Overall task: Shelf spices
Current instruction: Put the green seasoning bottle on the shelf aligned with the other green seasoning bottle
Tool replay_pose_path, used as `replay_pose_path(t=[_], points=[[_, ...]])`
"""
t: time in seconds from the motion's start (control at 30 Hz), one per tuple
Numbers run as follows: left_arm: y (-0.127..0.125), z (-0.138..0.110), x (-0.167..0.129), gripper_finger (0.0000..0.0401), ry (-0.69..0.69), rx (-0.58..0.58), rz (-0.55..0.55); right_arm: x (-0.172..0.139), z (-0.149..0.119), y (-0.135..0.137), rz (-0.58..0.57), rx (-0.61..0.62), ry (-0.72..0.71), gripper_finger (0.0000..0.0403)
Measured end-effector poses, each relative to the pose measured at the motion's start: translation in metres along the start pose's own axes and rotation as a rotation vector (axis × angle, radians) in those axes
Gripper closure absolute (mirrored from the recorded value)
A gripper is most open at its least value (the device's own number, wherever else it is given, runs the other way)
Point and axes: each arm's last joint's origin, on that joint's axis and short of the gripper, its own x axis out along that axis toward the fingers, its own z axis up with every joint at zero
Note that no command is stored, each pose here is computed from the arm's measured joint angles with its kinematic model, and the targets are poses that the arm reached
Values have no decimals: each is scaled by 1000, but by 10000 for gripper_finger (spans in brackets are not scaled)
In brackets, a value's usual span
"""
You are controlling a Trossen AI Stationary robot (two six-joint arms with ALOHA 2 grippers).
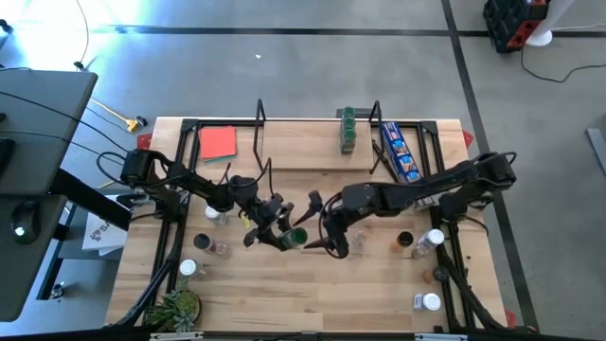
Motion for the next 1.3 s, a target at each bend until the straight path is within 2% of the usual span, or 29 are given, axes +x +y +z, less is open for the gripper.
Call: replay_pose_path(t=[0.27,0.57,0.67,0.77,0.87,1.0,1.13,1.23,1.3], points=[[2,1,-1,209,-6,-9,16,14,-10,0,21,-17,-48,127],[2,1,-1,209,-8,-19,24,14,-10,-1,11,-12,-47,212],[3,1,-1,173,-18,-38,54,14,-11,-1,10,7,-46,212],[7,3,-4,128,-36,-50,85,10,-10,-2,-19,77,-4,212],[12,0,-10,109,-27,-74,115,-6,0,-5,-54,114,37,212],[19,-5,-20,104,-8,-101,162,-39,20,-11,-122,155,68,212],[24,-13,-31,102,-14,-119,257,-76,30,-20,-211,197,149,212],[26,-17,-34,102,-34,-125,346,-101,22,-34,-272,260,236,212],[26,-17,-33,102,-43,-122,371,-112,7,-46,-307,311,331,212]])
